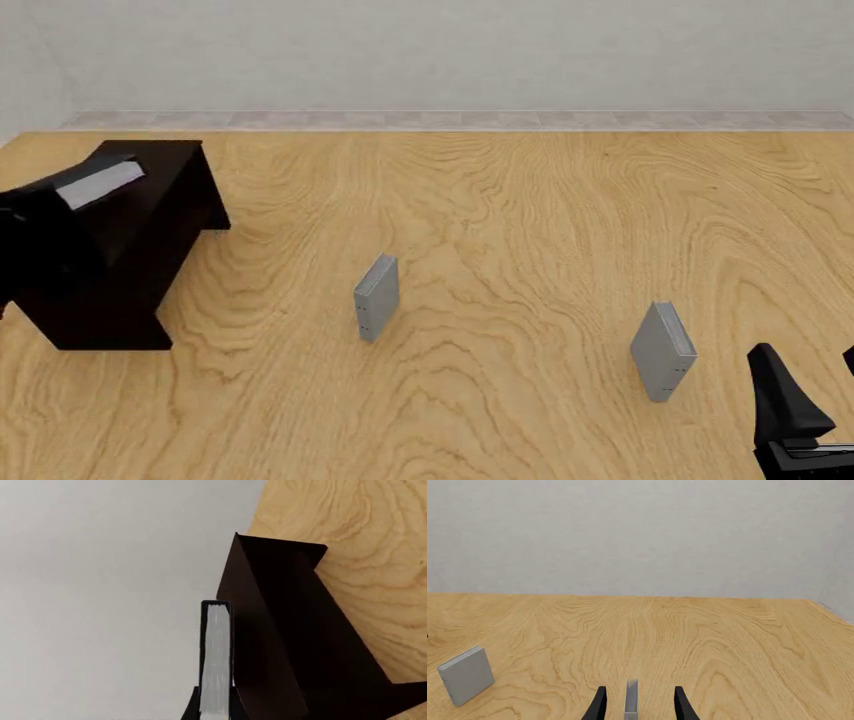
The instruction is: Pick up the book in the middle and place it on the cabinet shelf.
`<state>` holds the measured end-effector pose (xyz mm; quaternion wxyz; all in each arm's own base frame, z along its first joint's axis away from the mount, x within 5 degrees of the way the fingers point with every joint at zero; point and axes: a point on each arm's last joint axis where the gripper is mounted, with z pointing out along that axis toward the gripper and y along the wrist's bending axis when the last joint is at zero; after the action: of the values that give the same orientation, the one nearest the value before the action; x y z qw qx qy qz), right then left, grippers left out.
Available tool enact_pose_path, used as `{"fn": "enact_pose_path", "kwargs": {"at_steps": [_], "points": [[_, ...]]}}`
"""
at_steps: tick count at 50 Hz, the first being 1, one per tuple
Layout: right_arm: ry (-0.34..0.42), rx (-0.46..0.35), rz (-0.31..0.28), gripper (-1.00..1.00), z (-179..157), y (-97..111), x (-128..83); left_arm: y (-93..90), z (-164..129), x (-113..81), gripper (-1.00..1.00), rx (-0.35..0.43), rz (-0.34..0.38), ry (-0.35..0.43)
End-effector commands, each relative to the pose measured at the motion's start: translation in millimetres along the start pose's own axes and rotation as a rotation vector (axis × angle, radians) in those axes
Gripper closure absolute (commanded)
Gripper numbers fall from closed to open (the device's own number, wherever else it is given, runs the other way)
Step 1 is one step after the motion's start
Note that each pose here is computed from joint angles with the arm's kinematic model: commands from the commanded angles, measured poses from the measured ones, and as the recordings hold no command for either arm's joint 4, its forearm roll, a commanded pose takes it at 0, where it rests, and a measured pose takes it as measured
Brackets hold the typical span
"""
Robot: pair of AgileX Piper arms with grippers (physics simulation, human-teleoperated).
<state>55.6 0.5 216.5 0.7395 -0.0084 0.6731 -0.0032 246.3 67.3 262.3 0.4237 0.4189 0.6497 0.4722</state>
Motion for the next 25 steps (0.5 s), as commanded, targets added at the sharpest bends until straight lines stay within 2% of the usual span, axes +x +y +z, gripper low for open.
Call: {"fn": "enact_pose_path", "kwargs": {"at_steps": [1,16,20,25], "points": [[0.000,0.000,0.000,-1.00,0.0,0.0,0.0,-11.1,2.1,2.0,1.00,0.004,0.001,0.002],[0.000,0.000,0.000,-1.00,0.0,0.0,0.0,-23.8,0.2,3.7,1.00,0.046,-0.035,0.008],[0.000,0.000,0.000,-1.00,0.0,0.0,0.0,-14.3,-0.6,4.1,1.00,0.034,-0.063,0.014],[0.000,0.000,0.000,-1.00,0.0,0.0,0.0,-15.1,0.2,4.3,1.00,0.044,-0.070,0.016]]}}
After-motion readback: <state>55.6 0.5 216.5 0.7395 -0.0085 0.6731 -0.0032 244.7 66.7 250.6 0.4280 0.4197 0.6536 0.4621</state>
